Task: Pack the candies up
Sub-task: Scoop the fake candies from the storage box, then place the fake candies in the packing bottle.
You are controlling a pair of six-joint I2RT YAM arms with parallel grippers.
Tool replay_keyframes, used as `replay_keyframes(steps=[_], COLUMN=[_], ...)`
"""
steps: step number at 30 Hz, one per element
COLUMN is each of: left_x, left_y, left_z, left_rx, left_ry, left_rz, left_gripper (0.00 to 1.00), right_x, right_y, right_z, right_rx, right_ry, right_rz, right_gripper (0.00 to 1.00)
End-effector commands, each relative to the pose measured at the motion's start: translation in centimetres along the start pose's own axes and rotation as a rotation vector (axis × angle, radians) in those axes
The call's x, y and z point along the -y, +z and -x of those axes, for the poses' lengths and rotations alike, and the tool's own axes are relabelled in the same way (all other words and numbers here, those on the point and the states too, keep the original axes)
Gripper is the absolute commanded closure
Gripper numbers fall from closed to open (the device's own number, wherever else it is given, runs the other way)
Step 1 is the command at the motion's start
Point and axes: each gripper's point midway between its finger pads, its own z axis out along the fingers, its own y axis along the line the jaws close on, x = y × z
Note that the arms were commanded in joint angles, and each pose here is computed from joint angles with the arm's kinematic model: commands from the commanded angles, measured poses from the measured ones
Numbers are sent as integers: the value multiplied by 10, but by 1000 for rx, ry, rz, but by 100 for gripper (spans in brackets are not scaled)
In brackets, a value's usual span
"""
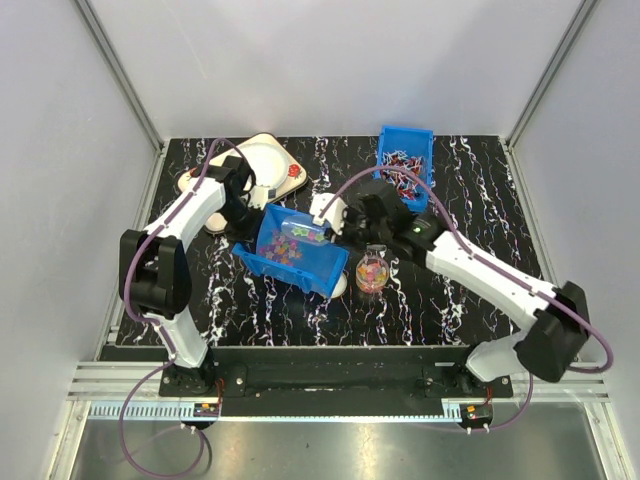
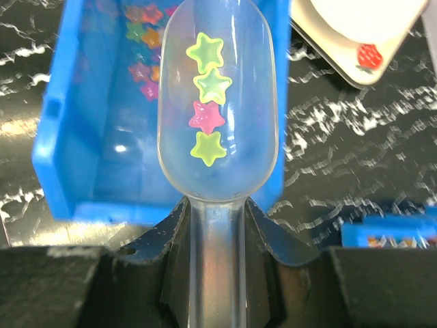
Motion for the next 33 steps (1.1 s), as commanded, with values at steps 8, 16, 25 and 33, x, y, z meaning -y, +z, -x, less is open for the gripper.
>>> replay_keyframes(steps=[8, 16, 25, 33], left_x=[13, 13, 15, 14], left_y=[-19, -23, -23, -22], left_z=[12, 14, 15, 15], left_rx=[93, 107, 110, 103], left_ry=[19, 22, 21, 19], left_rz=[-27, -22, -31, -32], left_gripper=[100, 100, 100, 100], right_x=[17, -3, -29, -19], right_y=[-85, -112, -133, -137], right_z=[-46, -112, -163, -178], right_rx=[-16, -196, -445, -569], right_ry=[25, 21, -36, -73], right_rz=[-140, -154, -45, -42], right_gripper=[100, 100, 100, 100])
